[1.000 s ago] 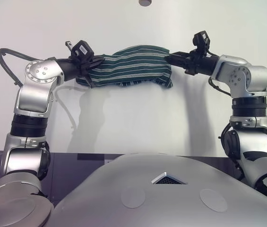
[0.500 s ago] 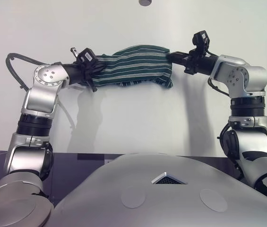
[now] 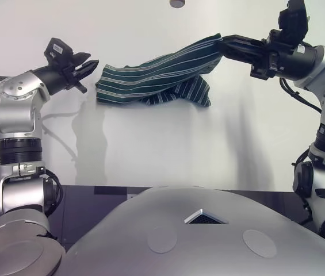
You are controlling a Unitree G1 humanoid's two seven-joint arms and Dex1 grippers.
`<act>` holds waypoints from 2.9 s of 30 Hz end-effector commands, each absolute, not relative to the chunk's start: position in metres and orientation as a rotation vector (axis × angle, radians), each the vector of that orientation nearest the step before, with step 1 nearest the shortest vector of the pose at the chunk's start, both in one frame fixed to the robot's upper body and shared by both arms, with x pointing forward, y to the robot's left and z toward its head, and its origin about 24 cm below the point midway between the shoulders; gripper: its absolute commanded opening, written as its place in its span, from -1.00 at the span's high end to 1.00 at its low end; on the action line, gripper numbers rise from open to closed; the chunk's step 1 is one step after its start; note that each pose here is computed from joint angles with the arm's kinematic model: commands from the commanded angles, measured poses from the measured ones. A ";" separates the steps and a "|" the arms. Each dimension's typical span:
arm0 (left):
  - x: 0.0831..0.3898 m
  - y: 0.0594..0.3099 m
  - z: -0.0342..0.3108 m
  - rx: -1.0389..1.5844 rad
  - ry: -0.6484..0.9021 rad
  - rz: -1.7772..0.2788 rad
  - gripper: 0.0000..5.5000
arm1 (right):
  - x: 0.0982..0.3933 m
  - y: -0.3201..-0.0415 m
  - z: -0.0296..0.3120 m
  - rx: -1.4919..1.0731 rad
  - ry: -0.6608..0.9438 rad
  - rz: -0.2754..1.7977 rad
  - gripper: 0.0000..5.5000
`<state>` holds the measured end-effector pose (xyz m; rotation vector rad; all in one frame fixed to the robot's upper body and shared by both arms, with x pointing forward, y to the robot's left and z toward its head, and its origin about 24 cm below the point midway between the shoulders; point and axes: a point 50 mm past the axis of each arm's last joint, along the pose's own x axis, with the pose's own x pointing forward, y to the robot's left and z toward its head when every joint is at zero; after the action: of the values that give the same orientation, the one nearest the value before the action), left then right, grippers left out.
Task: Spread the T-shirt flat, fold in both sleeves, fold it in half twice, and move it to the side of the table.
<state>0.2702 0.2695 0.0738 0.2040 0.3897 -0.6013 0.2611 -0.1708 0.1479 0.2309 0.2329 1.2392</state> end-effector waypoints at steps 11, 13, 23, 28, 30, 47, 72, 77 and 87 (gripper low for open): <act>0.270 0.256 0.029 0.110 0.616 -0.605 0.32 | 0.260 -0.162 0.130 0.167 0.277 1.232 1.00; 0.275 0.254 0.030 0.091 0.585 -0.595 0.32 | 0.261 -0.161 0.127 0.163 0.284 1.224 1.00; 0.276 0.252 0.029 0.087 0.525 -0.608 0.91 | 0.262 -0.161 0.115 0.124 0.328 1.190 1.00; 0.294 0.248 0.059 0.029 0.330 -0.586 1.00 | 0.278 -0.171 0.124 0.160 0.269 1.095 1.00; 0.314 0.242 0.099 -0.076 0.125 -0.582 1.00 | 0.295 -0.184 0.138 0.229 0.194 1.013 1.00; 0.425 0.196 0.302 -0.132 -0.308 -0.145 1.00 | 0.420 -0.212 0.306 0.090 -0.273 0.217 1.00; 0.413 0.199 0.351 -0.289 -0.460 -0.310 1.00 | 0.408 -0.208 0.341 0.011 -0.368 0.439 1.00; 0.410 0.190 0.370 -0.297 -0.496 -0.272 1.00 | 0.411 -0.200 0.352 0.013 -0.392 0.352 1.00; 0.405 0.201 0.356 -0.290 -0.492 -0.514 1.00 | 0.404 -0.208 0.332 -0.086 -0.330 0.594 1.00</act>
<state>0.4082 0.1891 0.3682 -0.3094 -0.5123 -0.3949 0.4085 -0.1982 0.3419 -0.0526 -0.3674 0.4941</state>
